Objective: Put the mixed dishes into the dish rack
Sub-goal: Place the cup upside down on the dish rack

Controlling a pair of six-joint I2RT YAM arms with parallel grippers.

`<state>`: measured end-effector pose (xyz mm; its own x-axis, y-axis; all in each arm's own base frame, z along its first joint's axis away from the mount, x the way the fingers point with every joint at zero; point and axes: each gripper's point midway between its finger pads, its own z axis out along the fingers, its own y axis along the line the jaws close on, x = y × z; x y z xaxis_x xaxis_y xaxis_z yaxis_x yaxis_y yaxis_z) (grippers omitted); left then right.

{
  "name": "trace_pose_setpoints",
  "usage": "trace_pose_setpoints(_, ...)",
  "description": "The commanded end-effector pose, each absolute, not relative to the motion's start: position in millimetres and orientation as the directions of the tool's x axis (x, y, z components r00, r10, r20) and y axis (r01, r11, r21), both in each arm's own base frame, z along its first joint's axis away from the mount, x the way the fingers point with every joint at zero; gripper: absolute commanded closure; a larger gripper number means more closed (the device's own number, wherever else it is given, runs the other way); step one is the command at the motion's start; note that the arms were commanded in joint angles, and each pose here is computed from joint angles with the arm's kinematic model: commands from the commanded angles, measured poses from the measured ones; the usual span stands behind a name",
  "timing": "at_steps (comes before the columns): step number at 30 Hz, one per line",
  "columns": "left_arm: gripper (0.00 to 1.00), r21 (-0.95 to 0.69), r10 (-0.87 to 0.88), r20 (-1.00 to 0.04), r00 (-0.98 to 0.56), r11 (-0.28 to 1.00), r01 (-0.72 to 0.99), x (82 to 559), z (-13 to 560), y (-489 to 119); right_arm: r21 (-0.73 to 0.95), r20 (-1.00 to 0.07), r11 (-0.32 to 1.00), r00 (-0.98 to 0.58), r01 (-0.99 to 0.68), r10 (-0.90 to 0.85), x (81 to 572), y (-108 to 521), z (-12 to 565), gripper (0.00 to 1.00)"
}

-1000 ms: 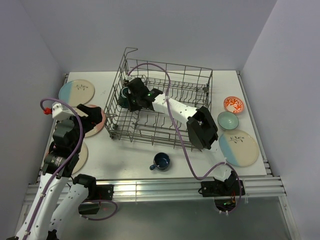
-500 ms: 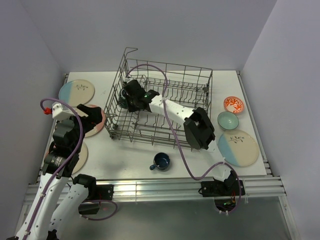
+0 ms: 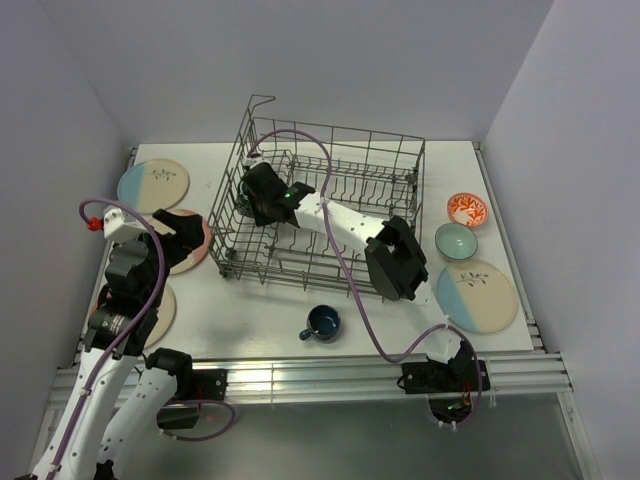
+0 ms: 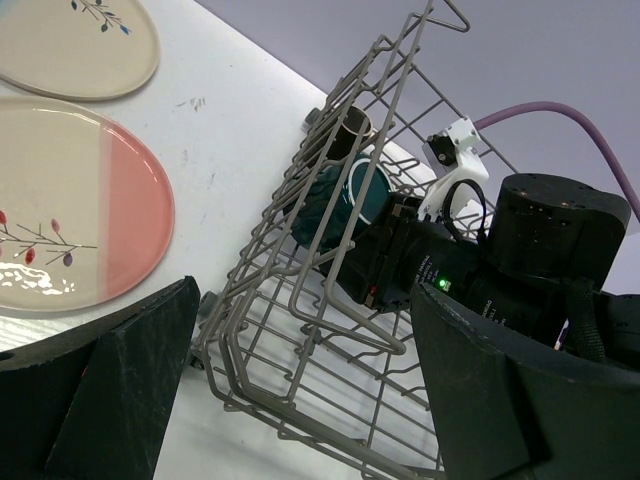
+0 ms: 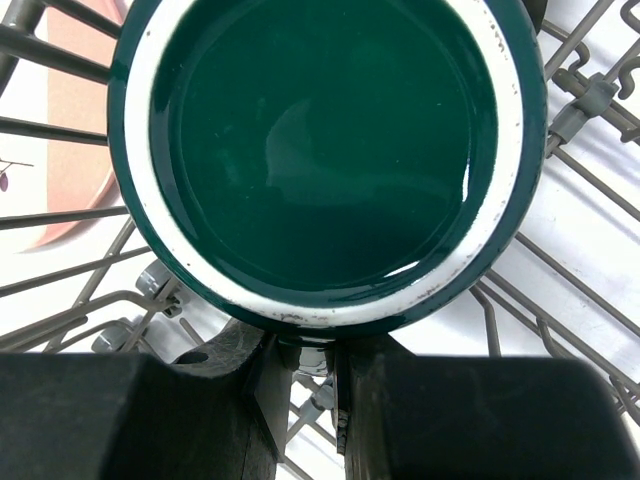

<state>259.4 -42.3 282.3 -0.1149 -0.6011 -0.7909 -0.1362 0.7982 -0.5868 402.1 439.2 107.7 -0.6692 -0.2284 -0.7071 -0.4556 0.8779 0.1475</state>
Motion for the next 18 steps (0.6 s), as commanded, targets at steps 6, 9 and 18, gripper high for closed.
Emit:
trace_pose_setpoints(6, 0.07, -0.595, -0.612, -0.784, -0.105, 0.789, -0.152, 254.8, 280.4, -38.2, 0.13, -0.782, 0.877, -0.591, -0.463, -0.196, 416.4, 458.8, 132.7, 0.94)
trace_pose_setpoints(9, 0.07, -0.599, -0.615, -0.782, -0.103, 0.786, -0.154, 253.9, 280.2, -37.5, 0.119, -0.783, 0.878, -0.587, -0.463, -0.203, 416.1, 458.5, 131.3, 0.93)
trace_pose_setpoints(18, 0.07, -0.601, -0.618, -0.78, -0.103, 0.784, -0.154, 253.6, 280.2, -37.8, 0.09, -0.779, 0.884, -0.585, -0.458, -0.224, 418.5, 457.9, 121.2, 0.9)
